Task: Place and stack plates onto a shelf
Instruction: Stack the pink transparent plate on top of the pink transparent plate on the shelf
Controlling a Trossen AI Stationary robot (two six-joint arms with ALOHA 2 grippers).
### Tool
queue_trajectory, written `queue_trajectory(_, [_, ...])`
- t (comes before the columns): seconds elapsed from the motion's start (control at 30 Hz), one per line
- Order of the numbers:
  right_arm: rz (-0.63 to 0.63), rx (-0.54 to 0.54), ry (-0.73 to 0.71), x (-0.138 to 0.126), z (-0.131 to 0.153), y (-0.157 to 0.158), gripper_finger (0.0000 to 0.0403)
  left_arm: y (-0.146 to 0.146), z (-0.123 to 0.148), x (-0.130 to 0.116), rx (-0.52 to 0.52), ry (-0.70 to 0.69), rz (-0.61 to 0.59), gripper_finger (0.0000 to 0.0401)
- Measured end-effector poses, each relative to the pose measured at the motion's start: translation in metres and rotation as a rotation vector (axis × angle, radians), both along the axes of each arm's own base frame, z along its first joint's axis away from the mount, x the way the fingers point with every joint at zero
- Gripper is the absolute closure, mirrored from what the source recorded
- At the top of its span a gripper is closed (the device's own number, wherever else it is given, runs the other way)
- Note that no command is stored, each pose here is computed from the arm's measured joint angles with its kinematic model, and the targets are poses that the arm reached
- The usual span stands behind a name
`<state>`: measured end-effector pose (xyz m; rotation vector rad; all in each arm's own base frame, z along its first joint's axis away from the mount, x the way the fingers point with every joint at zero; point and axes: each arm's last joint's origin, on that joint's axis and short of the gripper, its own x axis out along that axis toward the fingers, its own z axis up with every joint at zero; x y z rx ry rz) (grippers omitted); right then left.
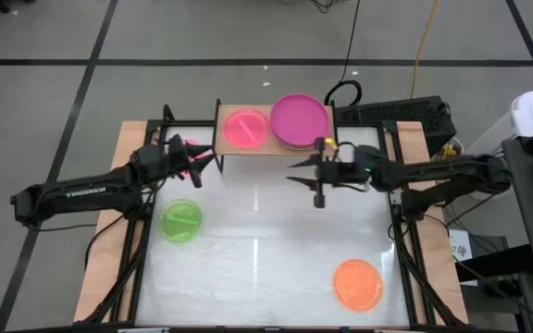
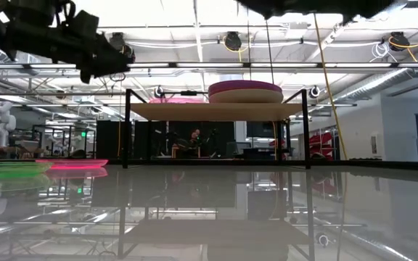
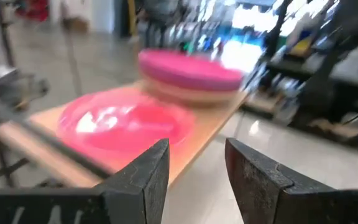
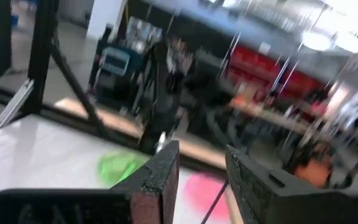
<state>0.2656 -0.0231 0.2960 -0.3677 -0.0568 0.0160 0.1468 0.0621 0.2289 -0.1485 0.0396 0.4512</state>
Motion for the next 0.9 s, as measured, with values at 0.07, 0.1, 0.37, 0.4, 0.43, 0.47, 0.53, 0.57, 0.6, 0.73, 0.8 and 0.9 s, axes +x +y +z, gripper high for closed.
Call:
queue_trajectory(0.07, [-0.017, -0.027, -0.08, -0.014, -0.004, 0.002, 0.0291, 0.0, 0.003, 0.0, -0.022, 0.077, 0.042, 0.024])
queue_trajectory(0.1, [-0.036, -0.036, -0.115, -0.021, -0.005, 0.002, 0.0291, 0.0, 0.005, 0.0, -0.031, 0.119, 0.066, 0.024])
queue_trajectory(0.37, [-0.235, -0.106, -0.252, -0.062, -0.016, 0.001, 0.0291, -0.005, 0.01, -0.009, -0.108, 0.37, 0.268, 0.024])
queue_trajectory(0.4, [-0.262, -0.114, -0.264, -0.065, -0.015, 0.0, 0.0291, -0.005, 0.008, -0.009, -0.122, 0.379, 0.279, 0.024])
queue_trajectory(0.43, [-0.287, -0.119, -0.27, -0.067, -0.014, 0.0, 0.0291, -0.005, 0.007, -0.009, -0.135, 0.388, 0.285, 0.024])
queue_trajectory(0.47, [-0.313, -0.119, -0.277, -0.069, -0.013, -0.001, 0.0291, -0.005, 0.004, -0.007, -0.146, 0.402, 0.288, 0.024])
queue_trajectory(0.53, [-0.36, -0.115, -0.283, -0.071, -0.011, -0.002, 0.0291, -0.004, -0.004, -0.003, -0.163, 0.464, 0.298, 0.024])
queue_trajectory(0.57, [-0.377, -0.115, -0.281, -0.072, -0.011, -0.003, 0.0291, -0.003, -0.008, -0.001, -0.168, 0.499, 0.307, 0.024])
queue_trajectory(0.6, [-0.393, -0.119, -0.275, -0.072, -0.012, -0.003, 0.0291, -0.002, -0.013, 0.002, -0.171, 0.531, 0.314, 0.024])
queue_trajectory(0.73, [-0.405, -0.138, -0.25, -0.069, -0.016, -0.006, 0.0291, 0.002, -0.031, 0.015, -0.189, 0.652, 0.313, 0.024])
queue_trajectory(0.8, [-0.414, -0.141, -0.234, -0.066, -0.018, -0.009, 0.0291, 0.003, -0.041, 0.019, -0.207, 0.721, 0.297, 0.024])
queue_trajectory(0.9, [-0.428, -0.137, -0.214, -0.063, -0.022, -0.012, 0.0291, 0.003, -0.052, 0.021, -0.228, 0.815, 0.285, 0.024])
